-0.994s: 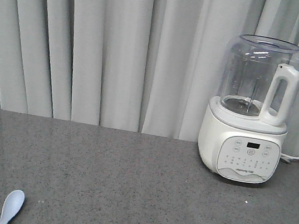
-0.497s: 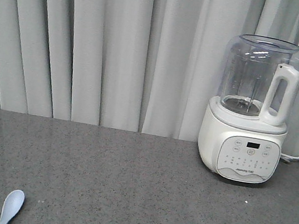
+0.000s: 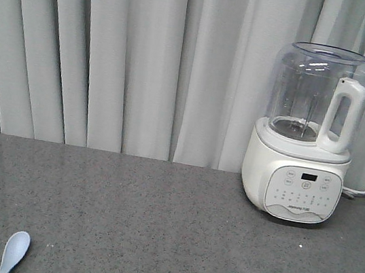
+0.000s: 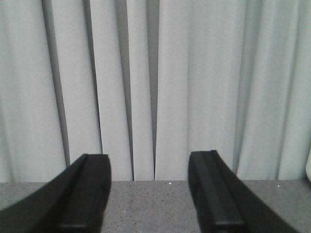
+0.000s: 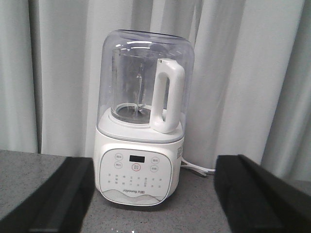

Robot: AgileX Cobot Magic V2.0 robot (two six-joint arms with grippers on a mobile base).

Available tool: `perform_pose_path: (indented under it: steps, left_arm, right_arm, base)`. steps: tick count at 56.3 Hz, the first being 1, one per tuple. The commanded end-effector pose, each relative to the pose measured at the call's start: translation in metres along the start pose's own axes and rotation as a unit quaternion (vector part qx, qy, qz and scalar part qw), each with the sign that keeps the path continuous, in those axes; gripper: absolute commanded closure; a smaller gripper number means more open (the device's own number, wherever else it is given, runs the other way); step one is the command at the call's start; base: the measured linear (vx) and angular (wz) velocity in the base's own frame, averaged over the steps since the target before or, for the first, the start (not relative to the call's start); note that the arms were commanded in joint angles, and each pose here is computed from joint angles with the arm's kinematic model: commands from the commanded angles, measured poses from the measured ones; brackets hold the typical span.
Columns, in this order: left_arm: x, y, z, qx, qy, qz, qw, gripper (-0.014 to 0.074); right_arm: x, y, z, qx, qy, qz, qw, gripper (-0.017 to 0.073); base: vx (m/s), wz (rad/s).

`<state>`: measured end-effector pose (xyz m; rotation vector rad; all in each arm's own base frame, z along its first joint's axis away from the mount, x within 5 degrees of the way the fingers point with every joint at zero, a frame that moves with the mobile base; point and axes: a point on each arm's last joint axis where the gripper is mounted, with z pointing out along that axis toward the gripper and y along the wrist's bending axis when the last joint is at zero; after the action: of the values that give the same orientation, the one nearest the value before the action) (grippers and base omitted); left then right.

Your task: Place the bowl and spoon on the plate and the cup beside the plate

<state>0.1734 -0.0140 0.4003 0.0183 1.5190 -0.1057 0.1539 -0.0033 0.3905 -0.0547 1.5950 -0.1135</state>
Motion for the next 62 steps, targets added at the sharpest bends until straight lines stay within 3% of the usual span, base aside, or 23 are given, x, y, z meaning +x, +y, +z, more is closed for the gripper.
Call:
perform_pose_path:
  steps: [1, 5, 12, 17, 24, 33, 40, 45, 54, 62]
  left_arm:
    - [-0.02, -0.004, -0.003, 0.019, -0.062, -0.022, 0.998, 0.0016]
    - [-0.02, -0.004, -0.003, 0.02, -0.06, -0.041, 0.997, 0.0017]
    - [-0.017, -0.006, -0.002, 0.013, -0.015, -0.04, 0.999, 0.0017]
    - [-0.016, -0.007, 0.005, -0.004, 0.073, -0.02, 0.997, 0.0017]
    - [-0.009, -0.018, 0.029, -0.002, 0.192, 0.015, 0.981, 0.0018]
    - [0.035, -0.041, 0.068, 0.018, 0.314, 0.039, 0.948, 0.0018]
    - [0.081, -0.047, 0.095, 0.004, 0.43, 0.033, 0.902, 0.0018]
    - [0.105, -0.051, 0.112, -0.004, 0.479, 0.036, 0.877, 0.0018]
    - [0.13, -0.054, 0.134, -0.015, 0.524, 0.043, 0.85, 0.0018]
    - [0.15, -0.056, 0.142, -0.036, 0.556, 0.024, 0.83, 0.0018]
  right_arm:
    - [-0.019, 0.0, -0.003, -0.006, -0.062, -0.011, 0.998, -0.0132]
    - [-0.019, 0.0, -0.003, -0.006, -0.063, -0.011, 0.998, -0.0156]
    - [-0.019, 0.0, -0.003, -0.006, -0.063, -0.011, 0.998, -0.0141]
    - [-0.019, 0.0, -0.003, -0.006, -0.063, -0.011, 0.998, -0.0119]
    - [-0.02, 0.0, -0.003, -0.007, -0.066, -0.011, 0.998, -0.0086]
    - [-0.02, 0.0, -0.003, -0.007, -0.066, -0.011, 0.998, -0.0045]
    - [-0.02, 0.0, -0.003, -0.007, -0.066, -0.011, 0.998, -0.0026]
    - [-0.02, 0.0, -0.003, -0.007, -0.066, -0.011, 0.998, -0.0025]
    - [-0.018, 0.0, -0.003, -0.005, -0.058, -0.011, 0.998, -0.0025]
    - [-0.017, 0.0, -0.003, -0.004, -0.052, -0.011, 0.999, -0.0025]
  base:
    - [0.0, 0.0]
    - [0.0, 0.0]
    - [0.0, 0.0]
    - [0.0, 0.0]
    - [0.0, 0.0]
    - [0.0, 0.0]
    - [0.0, 0.0]
    - [0.0, 0.0]
    - [0.0, 0.0]
    - [0.0, 0.0]
